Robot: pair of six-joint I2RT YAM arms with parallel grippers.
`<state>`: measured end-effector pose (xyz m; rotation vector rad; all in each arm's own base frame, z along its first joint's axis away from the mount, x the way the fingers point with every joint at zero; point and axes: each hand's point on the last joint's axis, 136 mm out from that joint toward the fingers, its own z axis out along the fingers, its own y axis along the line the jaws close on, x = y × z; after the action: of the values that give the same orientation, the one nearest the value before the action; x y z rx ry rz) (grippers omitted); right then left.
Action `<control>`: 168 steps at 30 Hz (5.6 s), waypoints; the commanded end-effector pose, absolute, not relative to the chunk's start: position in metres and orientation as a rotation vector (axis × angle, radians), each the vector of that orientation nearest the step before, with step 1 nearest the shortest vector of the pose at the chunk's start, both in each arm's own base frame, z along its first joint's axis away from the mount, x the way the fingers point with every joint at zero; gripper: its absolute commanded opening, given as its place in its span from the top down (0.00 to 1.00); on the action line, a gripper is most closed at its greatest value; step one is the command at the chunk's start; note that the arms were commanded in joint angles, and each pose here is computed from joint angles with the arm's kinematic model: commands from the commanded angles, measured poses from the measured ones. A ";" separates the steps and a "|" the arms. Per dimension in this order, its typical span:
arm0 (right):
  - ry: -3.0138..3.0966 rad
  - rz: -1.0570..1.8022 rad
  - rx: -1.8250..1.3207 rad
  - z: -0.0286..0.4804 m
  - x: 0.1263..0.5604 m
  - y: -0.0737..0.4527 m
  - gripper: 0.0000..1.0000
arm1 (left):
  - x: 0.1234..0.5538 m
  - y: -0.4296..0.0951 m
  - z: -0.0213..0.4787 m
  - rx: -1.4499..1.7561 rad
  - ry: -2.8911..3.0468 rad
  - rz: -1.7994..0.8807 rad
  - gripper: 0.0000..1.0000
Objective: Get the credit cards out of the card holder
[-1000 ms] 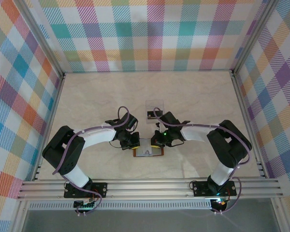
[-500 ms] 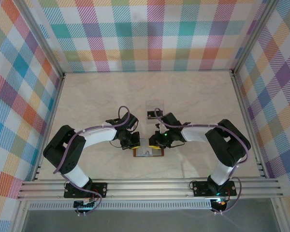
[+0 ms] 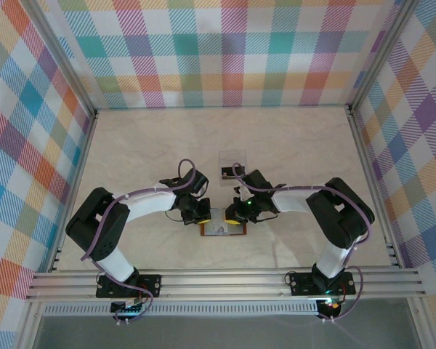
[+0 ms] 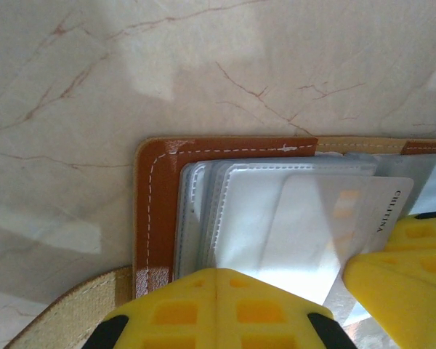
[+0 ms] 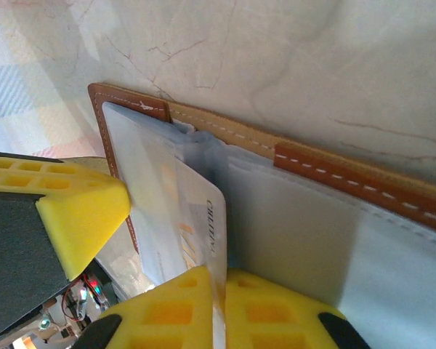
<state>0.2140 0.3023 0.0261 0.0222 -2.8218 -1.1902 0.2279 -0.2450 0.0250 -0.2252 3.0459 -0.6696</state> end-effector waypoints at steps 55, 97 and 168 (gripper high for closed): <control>-2.759 -0.282 2.201 0.132 0.304 0.253 1.00 | 0.224 -0.213 0.048 -0.225 2.961 -0.538 0.88; -2.314 -0.139 2.444 0.094 0.398 0.262 1.00 | 0.211 -0.200 0.038 -0.291 2.979 -0.524 0.89; -3.138 -0.167 2.045 0.194 0.404 0.274 0.58 | 0.210 -0.209 0.041 -0.274 2.973 -0.613 0.89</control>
<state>0.4242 0.2680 0.1827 2.2998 -2.9439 0.0884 0.2073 -0.2031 0.0408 -0.2672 2.9718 -0.5630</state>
